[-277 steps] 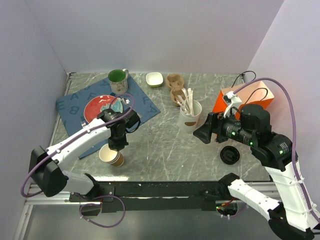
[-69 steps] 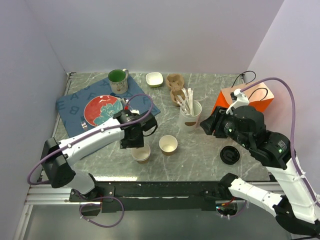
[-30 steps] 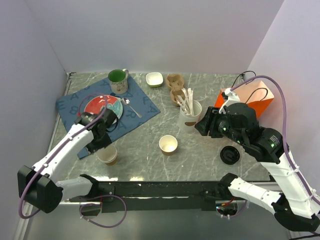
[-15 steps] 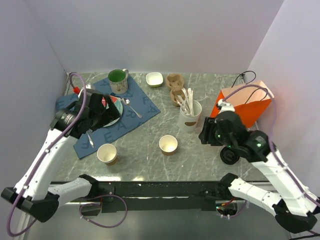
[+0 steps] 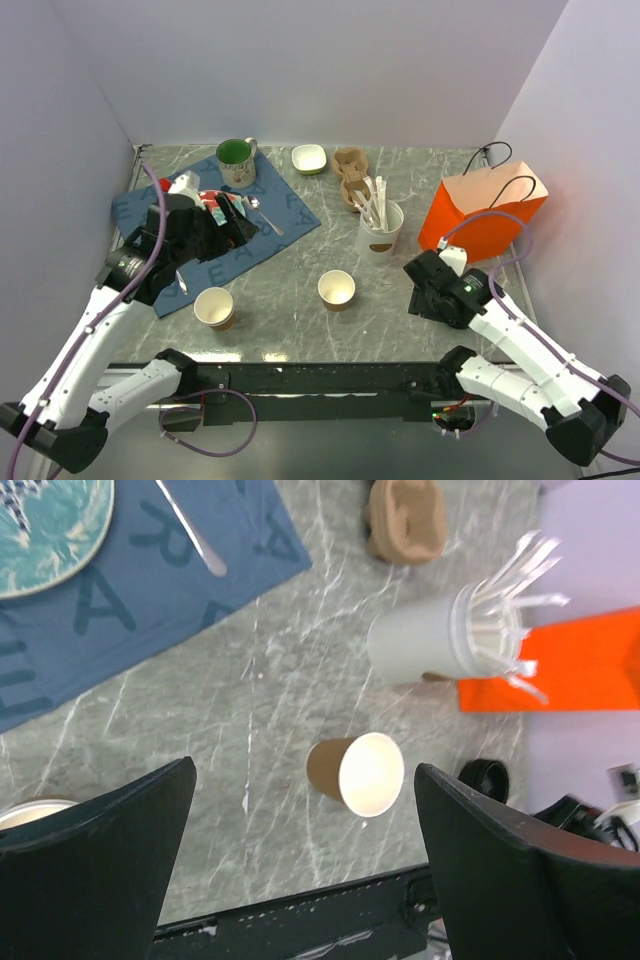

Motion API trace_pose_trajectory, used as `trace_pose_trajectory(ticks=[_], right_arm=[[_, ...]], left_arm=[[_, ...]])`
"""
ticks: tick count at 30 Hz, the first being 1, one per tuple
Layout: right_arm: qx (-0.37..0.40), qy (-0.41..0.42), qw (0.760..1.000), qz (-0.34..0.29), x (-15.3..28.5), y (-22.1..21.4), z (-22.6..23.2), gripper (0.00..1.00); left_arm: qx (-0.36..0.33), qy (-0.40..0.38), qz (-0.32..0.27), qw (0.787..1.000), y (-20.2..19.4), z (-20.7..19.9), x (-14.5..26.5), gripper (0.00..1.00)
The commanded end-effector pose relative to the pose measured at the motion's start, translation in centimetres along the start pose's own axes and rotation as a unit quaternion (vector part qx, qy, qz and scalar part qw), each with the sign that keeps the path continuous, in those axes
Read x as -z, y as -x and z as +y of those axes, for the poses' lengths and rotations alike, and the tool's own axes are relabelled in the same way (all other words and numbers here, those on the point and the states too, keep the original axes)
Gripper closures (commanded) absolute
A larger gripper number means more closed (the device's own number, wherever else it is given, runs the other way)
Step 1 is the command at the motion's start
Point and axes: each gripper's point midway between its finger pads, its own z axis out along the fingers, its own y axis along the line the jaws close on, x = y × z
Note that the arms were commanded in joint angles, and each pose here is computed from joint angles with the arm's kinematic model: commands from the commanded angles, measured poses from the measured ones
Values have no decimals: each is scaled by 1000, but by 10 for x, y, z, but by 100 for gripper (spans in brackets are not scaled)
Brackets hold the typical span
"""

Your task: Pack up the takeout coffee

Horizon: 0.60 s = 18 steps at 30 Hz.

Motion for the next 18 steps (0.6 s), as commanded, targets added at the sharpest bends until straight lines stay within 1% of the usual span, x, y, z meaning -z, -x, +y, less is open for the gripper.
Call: trace_pose_trajectory(ticks=[1,2,4,7,11,14,16,18], right_arm=[[-74,-103,991,-30,-16,15,-24,43],[-80,-129,988,-23,-21,13,-29,43],[-98,-158,982,-29,-25,19,-38,44],[-114,-177,977,-34,-32,27,-42,45],[-138,-216,966,-22,-41,31,-51,46],[-136,-227,964,-26,-46,35,-52,46],[-132,-214,967,-30,-54,39,-46,46],[-127,-221,967,-27,-58,39,-47,45]], left_arm=[[-17,-36,15,999,-9,-7,-8,3],[-17,-39,19,999,-13,-6,-9,3],[-18,-53,24,998,-16,-10,-9,3],[-24,-68,30,997,-22,-10,-9,3],[-40,-68,29,996,-25,-6,-7,3],[-45,-68,24,996,-24,-7,-5,3],[-45,-74,26,996,-26,-9,-5,3],[-45,-77,28,996,-27,-11,-4,3]])
